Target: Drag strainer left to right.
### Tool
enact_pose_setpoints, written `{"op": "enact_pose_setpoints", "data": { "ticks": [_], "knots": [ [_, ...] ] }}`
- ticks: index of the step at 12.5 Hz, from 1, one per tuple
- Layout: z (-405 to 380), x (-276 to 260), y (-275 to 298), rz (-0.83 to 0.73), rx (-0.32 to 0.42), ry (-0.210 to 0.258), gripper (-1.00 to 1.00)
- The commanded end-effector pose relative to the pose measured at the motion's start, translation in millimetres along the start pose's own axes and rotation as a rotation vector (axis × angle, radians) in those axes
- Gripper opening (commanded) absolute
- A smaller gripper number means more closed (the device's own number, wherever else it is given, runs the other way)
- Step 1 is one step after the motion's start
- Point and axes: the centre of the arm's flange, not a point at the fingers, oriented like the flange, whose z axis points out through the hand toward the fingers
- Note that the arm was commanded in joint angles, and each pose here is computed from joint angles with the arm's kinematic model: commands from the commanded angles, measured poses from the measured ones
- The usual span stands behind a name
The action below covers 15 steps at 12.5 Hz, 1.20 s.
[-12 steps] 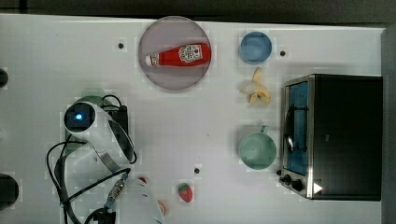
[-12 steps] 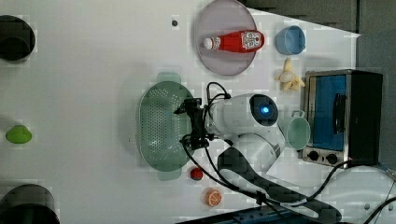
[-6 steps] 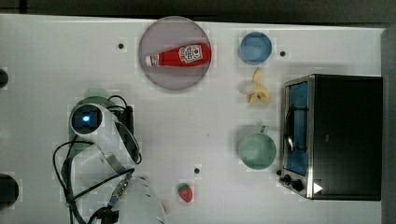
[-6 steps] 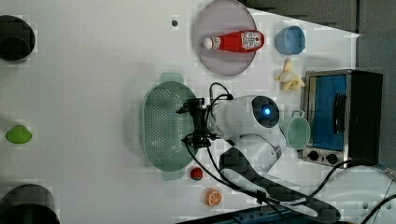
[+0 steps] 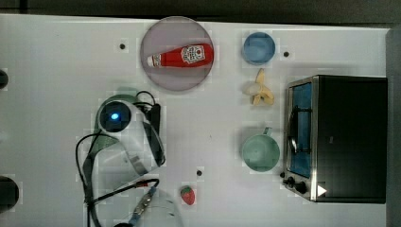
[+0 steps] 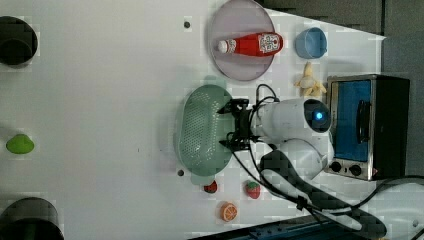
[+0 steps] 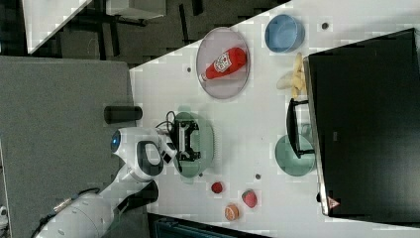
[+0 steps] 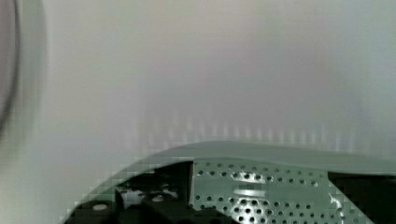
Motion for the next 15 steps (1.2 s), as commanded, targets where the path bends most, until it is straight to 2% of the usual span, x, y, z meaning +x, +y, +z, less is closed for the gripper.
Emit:
{"op": "enact_pose_setpoints", "data": {
  "ticks": [1,15],
  "knots": [
    [0.3,57.2,-0.4,-0.045,-0.004,0.039,1.0],
    [11.8,207.5,0.5,-0.042,-0.01,0.101,1.0]
  ]
}}
